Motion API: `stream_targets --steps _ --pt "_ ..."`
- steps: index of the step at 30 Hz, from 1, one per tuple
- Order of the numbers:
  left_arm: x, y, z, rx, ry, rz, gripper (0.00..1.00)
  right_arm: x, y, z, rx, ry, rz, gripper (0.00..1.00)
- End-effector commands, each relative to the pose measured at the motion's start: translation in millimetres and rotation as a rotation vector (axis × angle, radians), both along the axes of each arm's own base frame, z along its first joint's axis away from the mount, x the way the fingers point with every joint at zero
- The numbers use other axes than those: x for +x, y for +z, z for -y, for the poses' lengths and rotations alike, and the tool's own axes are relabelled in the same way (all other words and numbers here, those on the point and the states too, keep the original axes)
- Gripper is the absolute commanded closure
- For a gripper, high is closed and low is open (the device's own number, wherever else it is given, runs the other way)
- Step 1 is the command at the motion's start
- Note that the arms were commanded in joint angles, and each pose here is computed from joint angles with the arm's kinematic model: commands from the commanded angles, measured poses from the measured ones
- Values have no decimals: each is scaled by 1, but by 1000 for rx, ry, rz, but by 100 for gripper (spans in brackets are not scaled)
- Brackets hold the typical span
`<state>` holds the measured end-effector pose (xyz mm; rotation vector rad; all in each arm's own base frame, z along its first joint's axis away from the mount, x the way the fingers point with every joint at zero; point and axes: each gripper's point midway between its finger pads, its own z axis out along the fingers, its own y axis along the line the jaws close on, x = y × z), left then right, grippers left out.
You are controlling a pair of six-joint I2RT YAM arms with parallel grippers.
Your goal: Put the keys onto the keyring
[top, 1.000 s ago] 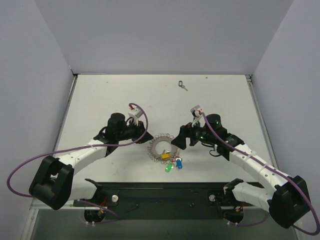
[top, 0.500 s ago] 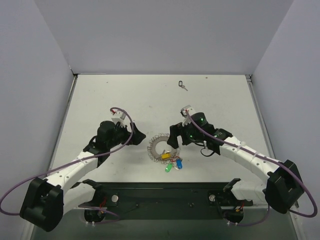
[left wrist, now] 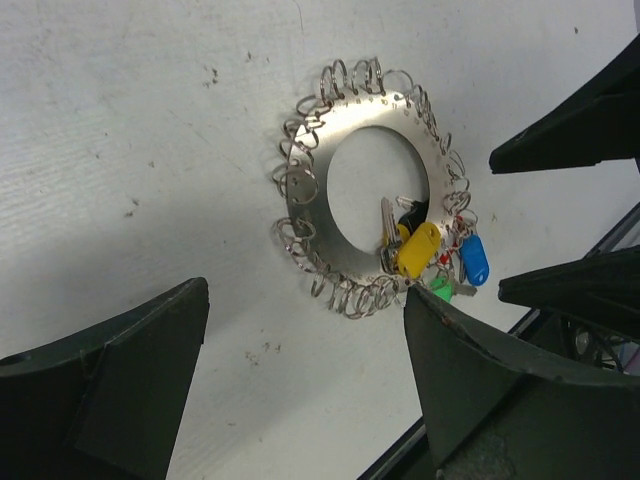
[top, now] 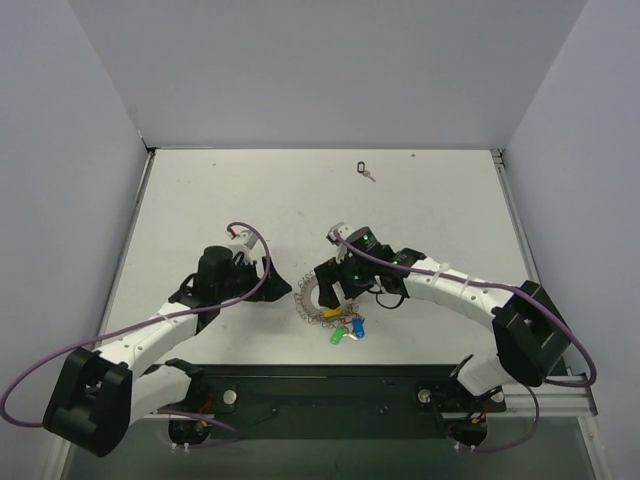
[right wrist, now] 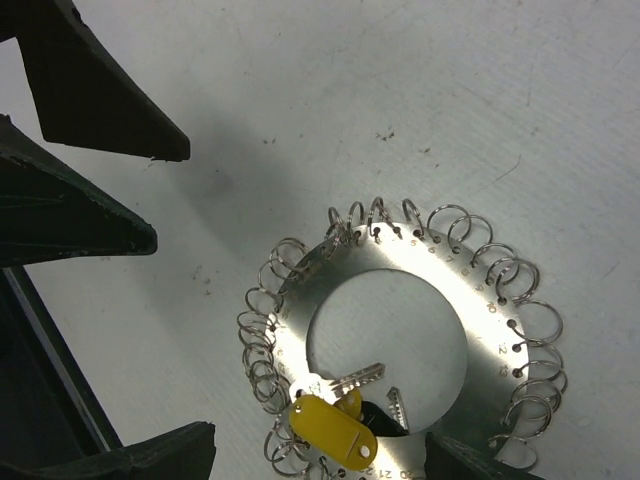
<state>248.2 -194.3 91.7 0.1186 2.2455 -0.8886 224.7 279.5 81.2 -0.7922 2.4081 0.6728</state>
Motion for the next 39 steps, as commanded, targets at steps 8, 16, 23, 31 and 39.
stream_targets --steps 8,16,23,31,39 --pt "-20 -25 12 -97 -38 -99 20 6 5 -28 49 131 -6 22" --pt "-3 -28 24 -123 -53 -101 40 20 7 -46 60 149 -7 47" --pt "-10 -35 42 -159 -128 -172 51 19 -2 -41 27 122 -30 50" --pt "-25 -41 45 -96 -122 -141 51 15 -7 -31 6 90 -40 50" --pt "-42 -47 54 12 -165 -115 55 15 -5 -27 6 81 -26 50"
